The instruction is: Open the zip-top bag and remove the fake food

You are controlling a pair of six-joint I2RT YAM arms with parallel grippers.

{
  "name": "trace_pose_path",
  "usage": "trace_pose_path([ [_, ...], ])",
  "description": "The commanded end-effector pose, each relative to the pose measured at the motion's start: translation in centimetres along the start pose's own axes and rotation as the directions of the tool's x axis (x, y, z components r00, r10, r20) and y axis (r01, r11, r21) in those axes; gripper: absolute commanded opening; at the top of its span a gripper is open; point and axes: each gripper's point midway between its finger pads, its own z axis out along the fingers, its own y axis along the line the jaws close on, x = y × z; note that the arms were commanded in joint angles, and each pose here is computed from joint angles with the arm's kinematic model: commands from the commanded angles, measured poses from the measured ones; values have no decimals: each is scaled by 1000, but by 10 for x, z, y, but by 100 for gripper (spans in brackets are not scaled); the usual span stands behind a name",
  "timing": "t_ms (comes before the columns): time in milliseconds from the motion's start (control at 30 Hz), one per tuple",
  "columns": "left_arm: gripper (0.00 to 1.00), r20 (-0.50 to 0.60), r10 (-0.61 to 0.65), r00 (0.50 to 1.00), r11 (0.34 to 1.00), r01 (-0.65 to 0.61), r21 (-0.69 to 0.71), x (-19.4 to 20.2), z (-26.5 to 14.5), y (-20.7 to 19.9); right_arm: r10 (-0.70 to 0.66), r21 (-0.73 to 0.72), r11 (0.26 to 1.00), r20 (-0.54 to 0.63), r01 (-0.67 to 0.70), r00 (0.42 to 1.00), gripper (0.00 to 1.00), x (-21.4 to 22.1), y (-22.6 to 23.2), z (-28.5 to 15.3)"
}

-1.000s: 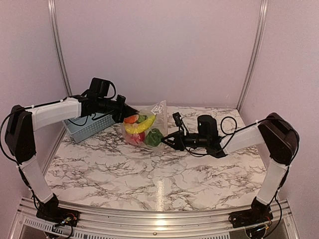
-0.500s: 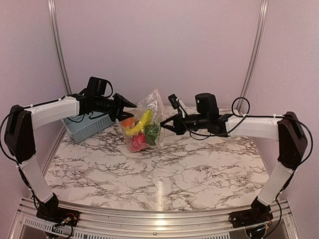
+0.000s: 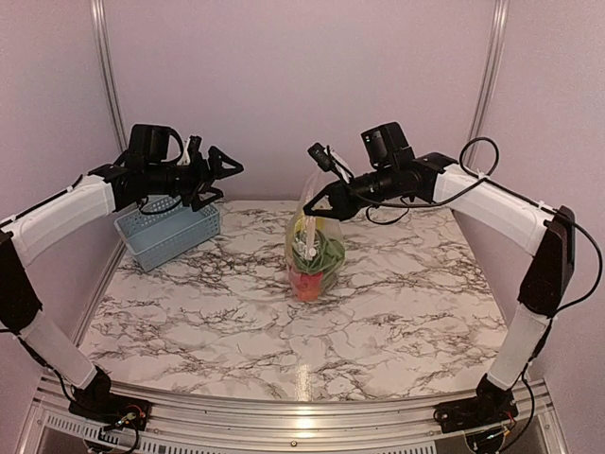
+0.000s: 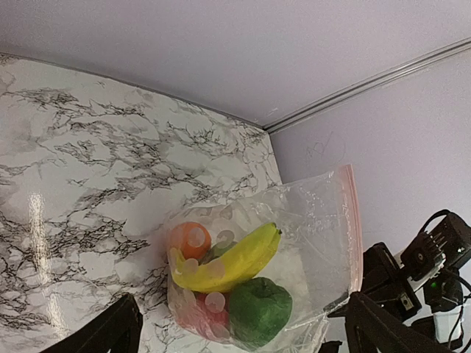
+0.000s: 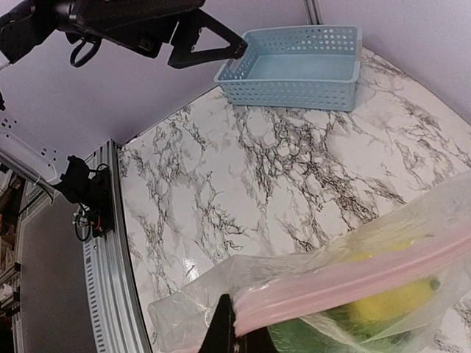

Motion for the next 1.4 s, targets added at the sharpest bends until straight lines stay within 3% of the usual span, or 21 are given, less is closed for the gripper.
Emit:
trace_pose_path([
  [0, 99, 36, 107, 994, 994, -107, -4, -12, -7, -5, 8, -32, 999, -89, -11, 996, 0, 0, 18, -6],
  [200, 99, -10, 79, 997, 996, -79, 35, -3, 3, -9, -36, -50, 998, -149, 29, 988, 0, 8, 32, -1],
  [367, 99, -29, 72, 997, 994, -69, 85, 3, 5, -12, -99, 4, 995, -295, 104, 950, 0, 30, 42, 18],
  [533, 99, -57, 206, 977, 976, -200, 92, 16, 5, -1, -151, 38, 983, -367, 177, 918, 0, 46, 57, 28],
  [633, 99, -9, 373, 928, 917, -368, 152, 19, -1, -6, -183, 84, 968, -397, 234, 899, 0, 49, 64, 24],
  [733, 99, 101, 547, 831, 813, -557, 172, 16, -10, -16, -218, 148, 940, -436, 309, 873, 0, 55, 68, 17],
  [900, 99, 149, 741, 654, 620, -753, 222, 37, -20, -32, -217, 301, 853, -539, 427, 814, 0, 75, 50, -1],
  [1033, 99, 58, 893, 446, 423, -877, 228, 74, -16, -29, -228, 373, 802, -531, 466, 816, 0, 65, 45, -19],
  [1100, 99, 65, 935, 350, 331, -921, 205, 85, -18, -33, -263, 390, 779, -507, 490, 821, 0, 53, 48, -30],
  [1200, 99, 129, 948, 291, 264, -946, 188, 93, -24, -43, -332, 387, 748, -485, 539, 809, 0, 41, 54, -40],
  [1367, 99, 192, 959, 206, 163, -962, 220, 103, -22, -58, -425, 295, 721, -528, 628, 735, 0, 54, 59, -42],
])
